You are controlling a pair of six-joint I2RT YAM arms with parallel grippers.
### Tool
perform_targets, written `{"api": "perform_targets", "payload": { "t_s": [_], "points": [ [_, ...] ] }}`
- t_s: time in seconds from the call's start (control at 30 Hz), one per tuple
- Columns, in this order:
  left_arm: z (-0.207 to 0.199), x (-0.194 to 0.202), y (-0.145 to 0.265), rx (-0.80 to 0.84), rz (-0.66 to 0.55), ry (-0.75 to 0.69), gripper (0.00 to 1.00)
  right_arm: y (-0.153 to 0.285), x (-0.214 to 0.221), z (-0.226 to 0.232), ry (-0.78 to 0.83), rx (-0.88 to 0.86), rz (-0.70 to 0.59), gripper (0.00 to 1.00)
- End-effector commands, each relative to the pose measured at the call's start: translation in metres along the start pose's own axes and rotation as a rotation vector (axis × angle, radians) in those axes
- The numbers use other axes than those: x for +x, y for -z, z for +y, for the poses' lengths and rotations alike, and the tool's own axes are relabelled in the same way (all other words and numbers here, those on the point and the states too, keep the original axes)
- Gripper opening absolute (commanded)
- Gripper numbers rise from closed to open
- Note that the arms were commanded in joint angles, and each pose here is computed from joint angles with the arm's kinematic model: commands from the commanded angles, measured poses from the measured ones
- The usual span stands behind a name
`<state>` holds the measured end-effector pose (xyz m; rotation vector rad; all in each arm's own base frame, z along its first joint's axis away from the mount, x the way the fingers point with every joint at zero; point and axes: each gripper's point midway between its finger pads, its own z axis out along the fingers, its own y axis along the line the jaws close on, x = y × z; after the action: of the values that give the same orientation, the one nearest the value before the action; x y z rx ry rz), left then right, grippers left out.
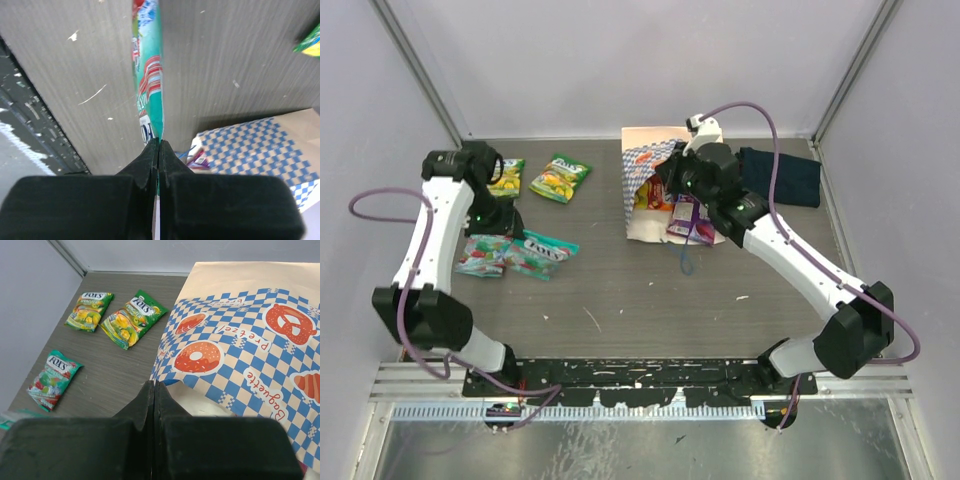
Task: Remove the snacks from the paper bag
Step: Place the snack at the center of the board.
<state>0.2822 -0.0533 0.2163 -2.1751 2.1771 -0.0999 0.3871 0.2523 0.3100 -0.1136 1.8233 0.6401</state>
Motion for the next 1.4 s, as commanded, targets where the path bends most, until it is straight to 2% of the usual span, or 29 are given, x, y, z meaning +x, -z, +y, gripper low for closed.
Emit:
{"api": "perform_targets", "payload": {
  "t_s": [0.0, 0.13, 0.2, 0.37, 0.53, 0.67, 0.83, 1.07, 1.2, 1.37],
  "points": [
    [0.077, 0.013, 0.005, -0.210, 0.076, -0.007, 0.00, 0.024, -0.037, 0.030, 0.038, -0.026, -0.106, 0.01],
    [0.102, 0.026, -0.001, -0.270, 0.156, 0.021, 0.00, 0.029, -0.037, 0.040, 0.029, -0.011, -0.071, 0.01],
    [0.107, 0.024, -0.007, -0.298, 0.141, 0.030, 0.00, 0.030, -0.036, 0.041, 0.042, -0.005, -0.064, 0.01],
    [0.093, 0.004, -0.043, -0.423, 0.028, -0.010, 0.00, 0.030, -0.042, 0.043, 0.040, 0.003, -0.087, 0.01],
    [0.055, -0.006, -0.080, -0.533, -0.027, -0.038, 0.00, 0.031, -0.052, 0.051, 0.032, -0.012, -0.098, 0.01],
    [0.022, -0.025, -0.088, -0.491, -0.124, -0.010, 0.00, 0.039, -0.052, 0.049, 0.043, -0.009, -0.096, 0.01],
    [-0.010, -0.035, -0.095, -0.417, -0.145, 0.049, 0.00, 0.048, -0.041, 0.043, 0.019, 0.000, -0.084, 0.01],
    [-0.020, -0.042, -0.113, -0.453, -0.172, 0.093, 0.00, 0.051, -0.033, 0.040, 0.014, 0.005, -0.072, 0.01],
    [-0.023, -0.034, -0.131, -0.483, -0.119, 0.135, 0.00, 0.045, -0.029, 0.041, 0.013, 0.004, -0.060, 0.01],
    [-0.051, -0.025, -0.141, -0.427, -0.070, 0.221, 0.00, 0.031, -0.024, 0.049, 0.021, -0.012, -0.047, 0.01]
  ]
}}
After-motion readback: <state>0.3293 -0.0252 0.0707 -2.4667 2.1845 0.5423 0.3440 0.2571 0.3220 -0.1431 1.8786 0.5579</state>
